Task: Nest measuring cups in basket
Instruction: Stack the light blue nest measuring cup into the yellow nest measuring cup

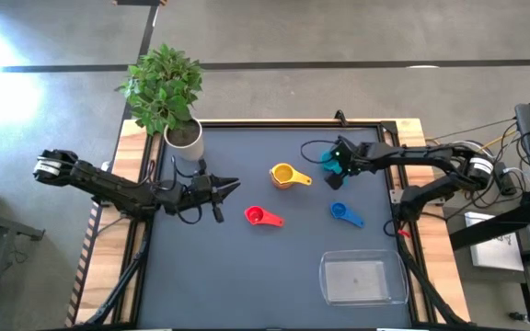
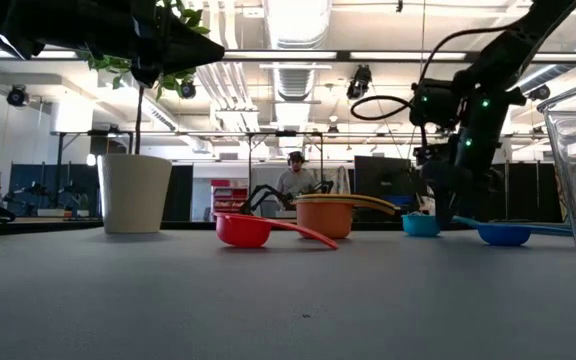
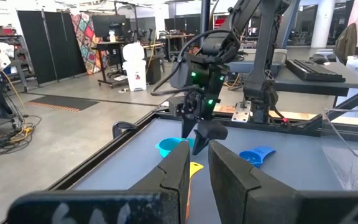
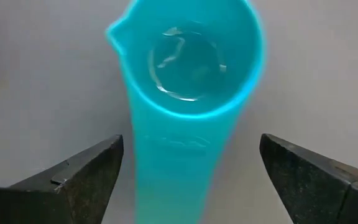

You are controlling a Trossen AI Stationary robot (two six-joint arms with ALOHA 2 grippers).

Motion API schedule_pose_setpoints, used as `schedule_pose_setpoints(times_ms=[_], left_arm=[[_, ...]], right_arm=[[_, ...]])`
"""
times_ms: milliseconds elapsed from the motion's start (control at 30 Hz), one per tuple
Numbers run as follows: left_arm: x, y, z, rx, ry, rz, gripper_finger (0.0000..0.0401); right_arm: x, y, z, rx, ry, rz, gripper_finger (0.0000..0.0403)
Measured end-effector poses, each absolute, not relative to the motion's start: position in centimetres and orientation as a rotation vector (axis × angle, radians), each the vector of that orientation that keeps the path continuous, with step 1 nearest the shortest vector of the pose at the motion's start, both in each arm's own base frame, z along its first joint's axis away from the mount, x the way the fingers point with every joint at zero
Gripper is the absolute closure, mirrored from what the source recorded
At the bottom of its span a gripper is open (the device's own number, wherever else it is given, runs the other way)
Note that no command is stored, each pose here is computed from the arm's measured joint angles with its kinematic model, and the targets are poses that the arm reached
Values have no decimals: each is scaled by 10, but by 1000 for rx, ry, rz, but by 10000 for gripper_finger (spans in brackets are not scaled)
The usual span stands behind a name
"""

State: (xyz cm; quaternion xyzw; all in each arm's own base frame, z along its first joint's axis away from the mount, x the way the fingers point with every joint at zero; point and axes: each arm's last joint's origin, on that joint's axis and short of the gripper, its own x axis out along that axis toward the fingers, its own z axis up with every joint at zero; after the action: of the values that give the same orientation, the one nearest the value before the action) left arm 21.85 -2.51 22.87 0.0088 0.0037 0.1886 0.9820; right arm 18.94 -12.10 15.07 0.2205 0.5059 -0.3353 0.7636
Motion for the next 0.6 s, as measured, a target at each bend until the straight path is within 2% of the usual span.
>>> schedule_pose_setpoints(times_ms=[167,433,600], left_arm=[[218,-25,229,18,8,380,361],[218,-25,229,18,7,380,361],[218,-25,229,18,7,380,361]], right_arm=[[189,-122,150,479,1095,-697,99],[190,-123,152,433,1106,-665,255],[194,-125,159,419,1094,-656,256]])
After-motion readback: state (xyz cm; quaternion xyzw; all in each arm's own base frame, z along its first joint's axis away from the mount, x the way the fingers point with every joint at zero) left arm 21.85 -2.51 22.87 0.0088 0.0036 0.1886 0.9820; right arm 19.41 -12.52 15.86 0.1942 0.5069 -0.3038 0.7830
